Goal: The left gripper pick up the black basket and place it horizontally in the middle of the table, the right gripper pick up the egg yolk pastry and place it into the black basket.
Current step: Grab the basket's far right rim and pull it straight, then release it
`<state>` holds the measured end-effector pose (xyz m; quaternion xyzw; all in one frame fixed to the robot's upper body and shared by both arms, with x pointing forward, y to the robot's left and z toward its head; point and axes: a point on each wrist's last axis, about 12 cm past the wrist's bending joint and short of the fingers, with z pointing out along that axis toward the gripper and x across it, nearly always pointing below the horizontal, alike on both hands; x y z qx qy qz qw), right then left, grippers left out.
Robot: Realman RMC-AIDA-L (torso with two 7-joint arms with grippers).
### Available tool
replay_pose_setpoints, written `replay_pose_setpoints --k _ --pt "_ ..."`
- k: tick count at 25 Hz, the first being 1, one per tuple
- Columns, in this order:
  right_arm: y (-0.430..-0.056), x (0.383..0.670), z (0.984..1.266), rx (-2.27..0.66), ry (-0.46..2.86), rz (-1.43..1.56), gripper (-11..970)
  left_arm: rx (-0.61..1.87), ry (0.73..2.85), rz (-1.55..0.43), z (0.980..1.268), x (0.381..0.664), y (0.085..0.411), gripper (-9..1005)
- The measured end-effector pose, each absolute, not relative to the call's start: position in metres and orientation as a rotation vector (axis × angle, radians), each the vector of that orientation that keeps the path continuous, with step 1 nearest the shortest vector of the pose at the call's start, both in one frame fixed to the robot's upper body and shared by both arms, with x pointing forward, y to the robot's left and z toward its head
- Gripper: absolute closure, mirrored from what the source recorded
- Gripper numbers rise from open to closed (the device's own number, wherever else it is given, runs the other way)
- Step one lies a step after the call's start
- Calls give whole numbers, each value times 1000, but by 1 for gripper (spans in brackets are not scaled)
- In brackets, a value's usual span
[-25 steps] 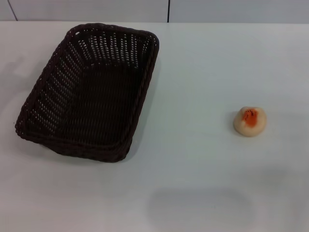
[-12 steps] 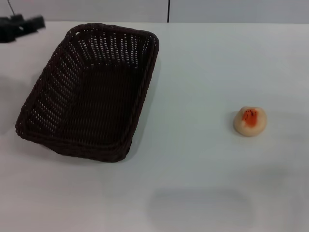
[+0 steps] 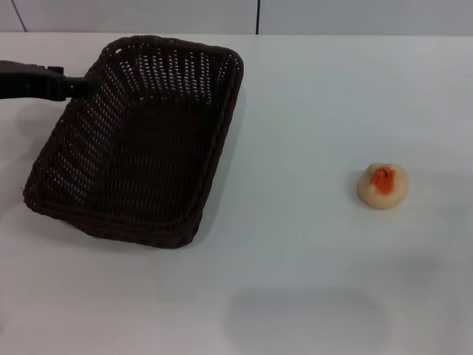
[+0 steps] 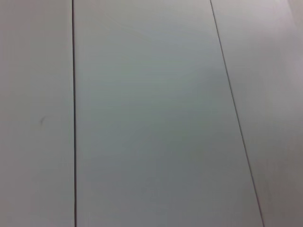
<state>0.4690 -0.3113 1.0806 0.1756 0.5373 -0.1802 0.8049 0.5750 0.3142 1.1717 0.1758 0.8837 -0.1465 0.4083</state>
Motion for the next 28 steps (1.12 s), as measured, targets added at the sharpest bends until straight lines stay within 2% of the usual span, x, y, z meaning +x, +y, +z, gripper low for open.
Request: replay_pose_setpoints --k 11,28 --pt "-310 468 1081 378 1146 -383 237 465 2304 -252 1158 581 310 323" --pt "-308 469 1084 380 1134 -374 236 507 2397 -216 1139 583 307 322"
